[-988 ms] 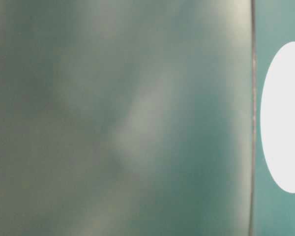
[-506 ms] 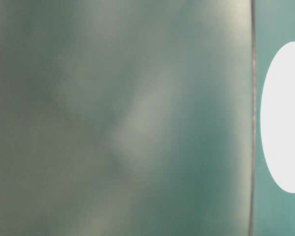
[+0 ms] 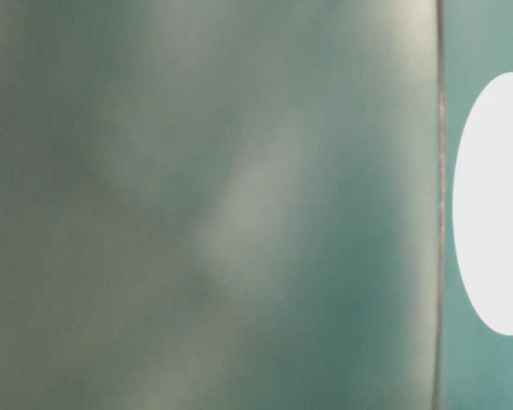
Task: Grip the spoon and scoop the red block from the bowl with right arm.
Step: 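Close the right gripper on the pink spoon handle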
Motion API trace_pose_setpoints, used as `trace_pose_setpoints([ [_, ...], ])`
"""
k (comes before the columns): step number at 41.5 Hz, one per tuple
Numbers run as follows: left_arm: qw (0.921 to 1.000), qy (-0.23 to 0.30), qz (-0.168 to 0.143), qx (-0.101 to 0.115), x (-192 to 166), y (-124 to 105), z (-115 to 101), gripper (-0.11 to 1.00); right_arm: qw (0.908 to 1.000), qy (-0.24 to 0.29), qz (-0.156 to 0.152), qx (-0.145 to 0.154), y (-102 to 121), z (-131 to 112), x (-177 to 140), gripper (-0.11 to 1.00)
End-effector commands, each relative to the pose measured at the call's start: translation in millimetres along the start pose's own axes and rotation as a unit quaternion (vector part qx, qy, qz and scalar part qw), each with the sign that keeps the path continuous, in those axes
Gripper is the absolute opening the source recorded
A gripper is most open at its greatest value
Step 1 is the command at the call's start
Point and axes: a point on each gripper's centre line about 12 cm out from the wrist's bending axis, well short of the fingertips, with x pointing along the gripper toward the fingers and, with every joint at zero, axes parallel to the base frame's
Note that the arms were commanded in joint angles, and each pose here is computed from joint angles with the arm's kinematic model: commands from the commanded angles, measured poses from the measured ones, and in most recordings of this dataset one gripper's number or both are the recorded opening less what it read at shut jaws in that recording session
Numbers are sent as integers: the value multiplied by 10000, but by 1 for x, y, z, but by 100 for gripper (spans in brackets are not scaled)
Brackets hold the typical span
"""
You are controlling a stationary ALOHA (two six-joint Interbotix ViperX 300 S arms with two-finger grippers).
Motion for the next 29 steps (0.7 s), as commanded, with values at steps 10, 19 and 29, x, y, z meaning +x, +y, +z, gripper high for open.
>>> trace_pose_setpoints([
  [10, 10000, -69, 17, 10, 1, 1, 6, 0, 9998, -155, 40, -84, -1, 1, -5, 50],
  [19, 10000, -69, 11, 20, 1, 0, 6, 0, 9988, -460, 84, -118, -1, 6, -10, 50],
  [29, 10000, -61, 10, 13, 1, 0, 6, 0, 9988, -445, 138, -146, 1, 5, -11, 50],
])
